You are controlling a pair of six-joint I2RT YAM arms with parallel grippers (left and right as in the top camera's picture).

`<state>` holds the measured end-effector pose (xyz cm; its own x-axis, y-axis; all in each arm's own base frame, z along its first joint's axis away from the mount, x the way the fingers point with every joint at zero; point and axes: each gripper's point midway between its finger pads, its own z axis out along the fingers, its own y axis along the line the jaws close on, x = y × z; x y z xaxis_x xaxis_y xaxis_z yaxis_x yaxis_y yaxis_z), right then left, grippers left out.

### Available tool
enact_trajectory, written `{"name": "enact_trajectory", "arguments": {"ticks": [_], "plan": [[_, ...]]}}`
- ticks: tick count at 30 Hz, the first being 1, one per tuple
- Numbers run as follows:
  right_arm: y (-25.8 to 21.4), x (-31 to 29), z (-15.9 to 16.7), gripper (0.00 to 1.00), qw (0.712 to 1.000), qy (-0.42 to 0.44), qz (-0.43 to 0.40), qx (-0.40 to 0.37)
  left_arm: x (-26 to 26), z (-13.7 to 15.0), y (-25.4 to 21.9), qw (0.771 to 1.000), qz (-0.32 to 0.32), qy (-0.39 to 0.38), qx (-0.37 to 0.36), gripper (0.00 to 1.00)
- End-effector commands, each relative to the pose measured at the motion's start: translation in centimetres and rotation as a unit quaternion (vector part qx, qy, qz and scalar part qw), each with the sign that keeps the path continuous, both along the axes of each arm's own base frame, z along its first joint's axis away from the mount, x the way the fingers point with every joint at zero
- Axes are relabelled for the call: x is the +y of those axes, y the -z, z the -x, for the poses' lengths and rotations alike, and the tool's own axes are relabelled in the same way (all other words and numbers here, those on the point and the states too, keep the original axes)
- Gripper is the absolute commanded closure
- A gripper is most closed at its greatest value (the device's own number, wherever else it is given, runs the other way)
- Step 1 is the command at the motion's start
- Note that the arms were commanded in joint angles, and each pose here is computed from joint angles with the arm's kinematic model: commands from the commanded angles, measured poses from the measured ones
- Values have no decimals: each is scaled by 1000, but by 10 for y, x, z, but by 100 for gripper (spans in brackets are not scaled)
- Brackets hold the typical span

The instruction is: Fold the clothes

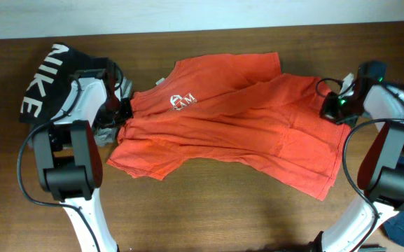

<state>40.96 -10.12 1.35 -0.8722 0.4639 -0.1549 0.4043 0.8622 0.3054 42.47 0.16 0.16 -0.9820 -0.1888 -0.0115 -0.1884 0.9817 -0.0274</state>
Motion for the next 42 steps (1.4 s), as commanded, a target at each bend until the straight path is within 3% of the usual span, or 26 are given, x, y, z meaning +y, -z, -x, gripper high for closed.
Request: {"name": "enact_trajectory", "arguments": {"ticks": [1,5,7,11,13,16,17,19,20,21,22,27,29,31,33,34,35,40,42], "plan": [[30,-4,25,96,996,76,24,46,-27,-12,-7,996,68,63,-2,90],[51,-46,78,96,968,172,115,144,-43,-26,-31,988,102,115,-30,79],[49,-69,115,96,942,228,138,203,-65,-35,-45,975,136,165,-58,68],[43,-82,161,96,917,275,109,269,-99,-47,-57,960,161,209,-95,52],[37,-81,165,96,923,256,98,271,-126,-58,-63,947,180,234,-128,45],[-7,-66,119,64,968,188,35,165,-182,-81,-77,904,181,322,-213,40],[-27,-69,111,60,971,190,38,143,-203,-89,-81,883,166,363,-246,40],[-69,-69,101,59,976,192,40,98,-225,-106,-79,869,111,388,-287,53],[-88,-63,95,59,979,190,26,67,-234,-110,-76,864,103,394,-297,65],[-99,-55,91,59,982,185,8,44,-252,-116,-69,853,100,404,-314,94],[-116,-41,84,59,986,164,-19,9,-262,-121,-58,855,100,394,-322,100],[-146,-16,83,59,994,95,-31,-40,-256,-119,8,888,116,350,-273,100],[-145,-12,82,59,995,86,-31,-39,-216,-122,26,926,32,290,-239,100],[-146,-9,74,59,996,73,-15,-47,-118,-112,41,963,-101,189,-163,100],[-146,-8,67,58,996,64,4,-56,-56,-101,47,981,-106,113,-117,100],[-145,-6,62,55,997,56,18,-59,-41,-97,51,988,-66,98,-102,100],[-142,-3,56,54,997,47,29,-59,-42,-96,52,989,-30,108,-99,100],[-83,50,12,48,999,-37,13,-34,-59,-98,41,986,-20,121,-110,99],[-38,93,-24,37,994,-99,4,-51,-68,-108,13,983,-19,128,-132,82]]}}
